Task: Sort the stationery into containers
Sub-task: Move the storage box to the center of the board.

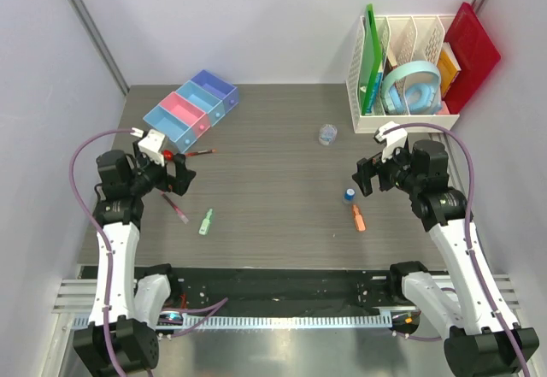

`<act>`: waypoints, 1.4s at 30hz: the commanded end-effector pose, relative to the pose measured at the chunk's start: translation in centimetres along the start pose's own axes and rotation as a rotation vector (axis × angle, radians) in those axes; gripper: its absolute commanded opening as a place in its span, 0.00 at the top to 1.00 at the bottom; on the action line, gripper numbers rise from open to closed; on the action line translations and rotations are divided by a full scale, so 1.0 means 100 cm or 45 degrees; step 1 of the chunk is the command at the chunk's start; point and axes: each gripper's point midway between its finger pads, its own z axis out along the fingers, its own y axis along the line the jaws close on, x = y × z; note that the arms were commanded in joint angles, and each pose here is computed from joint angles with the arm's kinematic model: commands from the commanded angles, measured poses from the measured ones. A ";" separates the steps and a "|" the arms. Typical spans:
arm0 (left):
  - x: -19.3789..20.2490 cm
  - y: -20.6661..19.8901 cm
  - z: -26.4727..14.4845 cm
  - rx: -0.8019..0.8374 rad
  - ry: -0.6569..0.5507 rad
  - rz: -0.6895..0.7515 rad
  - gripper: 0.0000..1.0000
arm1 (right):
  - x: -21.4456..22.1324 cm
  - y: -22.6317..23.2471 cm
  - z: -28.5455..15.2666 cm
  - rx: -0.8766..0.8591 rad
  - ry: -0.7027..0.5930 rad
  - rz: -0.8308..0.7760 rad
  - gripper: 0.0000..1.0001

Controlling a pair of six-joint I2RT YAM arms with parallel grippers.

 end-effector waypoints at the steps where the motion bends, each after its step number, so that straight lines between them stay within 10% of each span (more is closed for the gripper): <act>1: 0.000 -0.001 0.003 0.027 -0.007 -0.002 0.00 | -0.010 -0.005 0.002 0.023 -0.040 -0.011 0.00; 16: -0.057 0.075 0.049 -0.245 -0.093 -0.217 0.00 | 0.002 -0.024 0.015 0.104 0.021 -0.090 0.00; 34: -0.020 0.164 0.293 -0.636 0.324 -0.516 0.07 | 0.012 -0.025 0.020 0.107 0.043 -0.115 0.00; 42: -0.026 0.163 0.318 -0.664 0.321 -0.481 0.08 | 0.007 -0.024 0.015 0.110 0.010 -0.123 0.00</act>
